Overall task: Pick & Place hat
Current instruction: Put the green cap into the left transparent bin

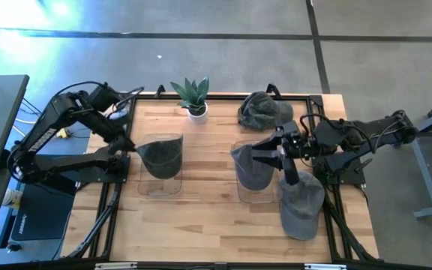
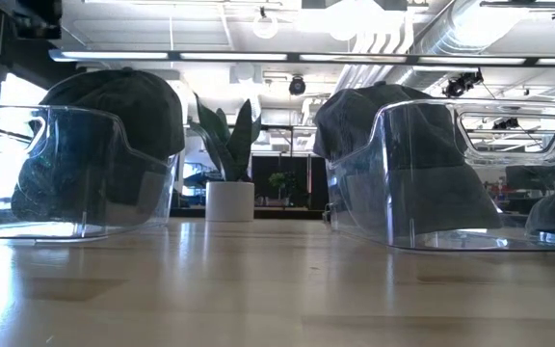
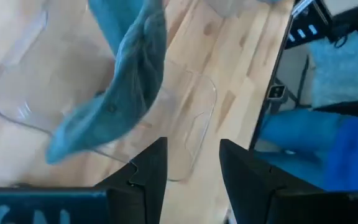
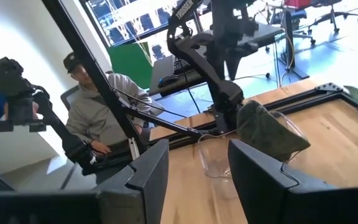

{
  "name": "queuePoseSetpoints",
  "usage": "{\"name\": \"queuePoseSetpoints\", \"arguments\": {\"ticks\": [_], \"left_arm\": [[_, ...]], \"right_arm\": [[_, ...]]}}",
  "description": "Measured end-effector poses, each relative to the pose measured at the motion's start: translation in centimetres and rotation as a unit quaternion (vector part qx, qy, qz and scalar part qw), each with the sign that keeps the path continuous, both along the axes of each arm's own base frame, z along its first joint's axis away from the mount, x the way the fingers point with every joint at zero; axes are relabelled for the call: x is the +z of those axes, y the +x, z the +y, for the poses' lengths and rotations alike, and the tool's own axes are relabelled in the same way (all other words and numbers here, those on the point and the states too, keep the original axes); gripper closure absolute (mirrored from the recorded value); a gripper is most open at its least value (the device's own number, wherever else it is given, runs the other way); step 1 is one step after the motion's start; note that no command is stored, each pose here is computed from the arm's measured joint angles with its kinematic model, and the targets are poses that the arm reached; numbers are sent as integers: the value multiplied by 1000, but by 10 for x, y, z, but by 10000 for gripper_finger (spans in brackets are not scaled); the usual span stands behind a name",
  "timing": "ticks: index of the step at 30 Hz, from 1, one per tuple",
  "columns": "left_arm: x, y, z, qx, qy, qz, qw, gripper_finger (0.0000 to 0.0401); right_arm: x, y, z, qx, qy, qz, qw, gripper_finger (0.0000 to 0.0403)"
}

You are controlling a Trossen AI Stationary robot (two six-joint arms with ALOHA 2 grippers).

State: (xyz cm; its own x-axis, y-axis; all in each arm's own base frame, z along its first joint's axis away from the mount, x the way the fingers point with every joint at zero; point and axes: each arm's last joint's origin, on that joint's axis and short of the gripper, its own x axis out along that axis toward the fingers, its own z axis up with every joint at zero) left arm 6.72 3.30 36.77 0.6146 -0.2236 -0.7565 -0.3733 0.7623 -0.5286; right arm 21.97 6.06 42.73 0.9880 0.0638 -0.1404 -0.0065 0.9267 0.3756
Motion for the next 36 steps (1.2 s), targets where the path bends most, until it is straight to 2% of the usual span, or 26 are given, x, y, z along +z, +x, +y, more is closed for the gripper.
{"name": "queuePoseSetpoints", "arguments": {"ticks": [3,8,13,16,22,27,36], "left_arm": [[-13,0,-2,48,-63,21,997,262],[-45,0,-3,80,-85,101,988,302],[-80,2,-1,116,-73,200,970,361],[-96,3,3,136,-34,235,962,392],[-111,18,16,174,29,190,966,391],[-115,27,23,184,62,148,970,400],[-115,33,30,205,106,134,964,398]], "right_arm": [[0,1,-5,-4,-15,-1,1000,244],[-1,4,-14,12,-27,4,1000,245],[-4,5,-20,24,-25,20,999,245],[-5,5,-23,28,-24,26,999,245],[-6,6,-28,22,-23,31,999,245],[-6,6,-29,27,-21,31,999,246],[-6,5,-29,32,-7,32,999,246]]}}
